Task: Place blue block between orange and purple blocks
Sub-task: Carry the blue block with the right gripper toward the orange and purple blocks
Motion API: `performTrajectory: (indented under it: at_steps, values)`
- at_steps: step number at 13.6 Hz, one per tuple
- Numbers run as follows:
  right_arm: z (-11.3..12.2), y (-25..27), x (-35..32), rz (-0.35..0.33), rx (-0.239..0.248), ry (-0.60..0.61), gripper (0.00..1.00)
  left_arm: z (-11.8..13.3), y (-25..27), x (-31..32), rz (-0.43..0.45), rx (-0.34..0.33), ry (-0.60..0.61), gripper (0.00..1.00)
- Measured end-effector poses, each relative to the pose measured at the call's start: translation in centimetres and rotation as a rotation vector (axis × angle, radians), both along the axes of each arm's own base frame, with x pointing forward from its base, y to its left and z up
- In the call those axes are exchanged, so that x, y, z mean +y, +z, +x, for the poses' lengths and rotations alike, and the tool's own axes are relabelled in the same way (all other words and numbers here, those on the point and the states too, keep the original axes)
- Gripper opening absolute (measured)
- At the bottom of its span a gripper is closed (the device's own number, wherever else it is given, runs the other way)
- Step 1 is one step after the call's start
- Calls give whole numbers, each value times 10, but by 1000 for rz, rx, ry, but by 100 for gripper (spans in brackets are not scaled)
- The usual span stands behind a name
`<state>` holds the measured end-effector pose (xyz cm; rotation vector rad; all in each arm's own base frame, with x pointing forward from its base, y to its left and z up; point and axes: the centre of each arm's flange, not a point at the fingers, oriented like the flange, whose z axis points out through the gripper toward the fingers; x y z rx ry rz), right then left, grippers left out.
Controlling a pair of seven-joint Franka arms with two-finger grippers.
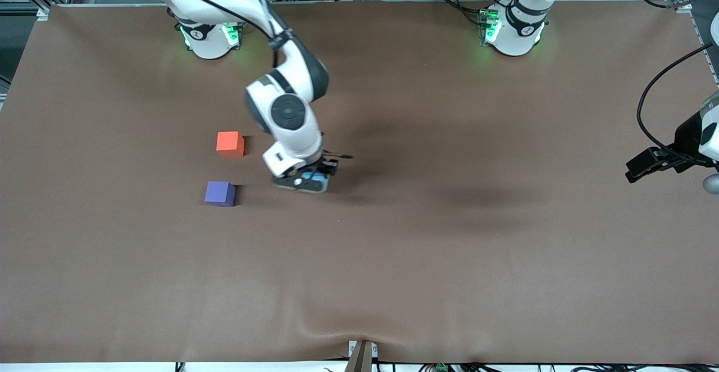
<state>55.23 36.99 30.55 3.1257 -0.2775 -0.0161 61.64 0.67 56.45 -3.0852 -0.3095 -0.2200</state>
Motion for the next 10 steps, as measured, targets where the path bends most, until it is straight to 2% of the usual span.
performTrajectory:
  at_steps: [4, 7, 10]
  values:
    - [30, 69, -93, -4, 54, 40, 60, -4, 12, -14, -1, -14, -22, 100]
    - [39, 104, -155, -5, 86, 26, 60, -15, 26, -21, 4, -6, -31, 100]
    - [44, 114, -194, -2, 101, 32, 60, -24, 33, -21, 7, 13, -29, 100]
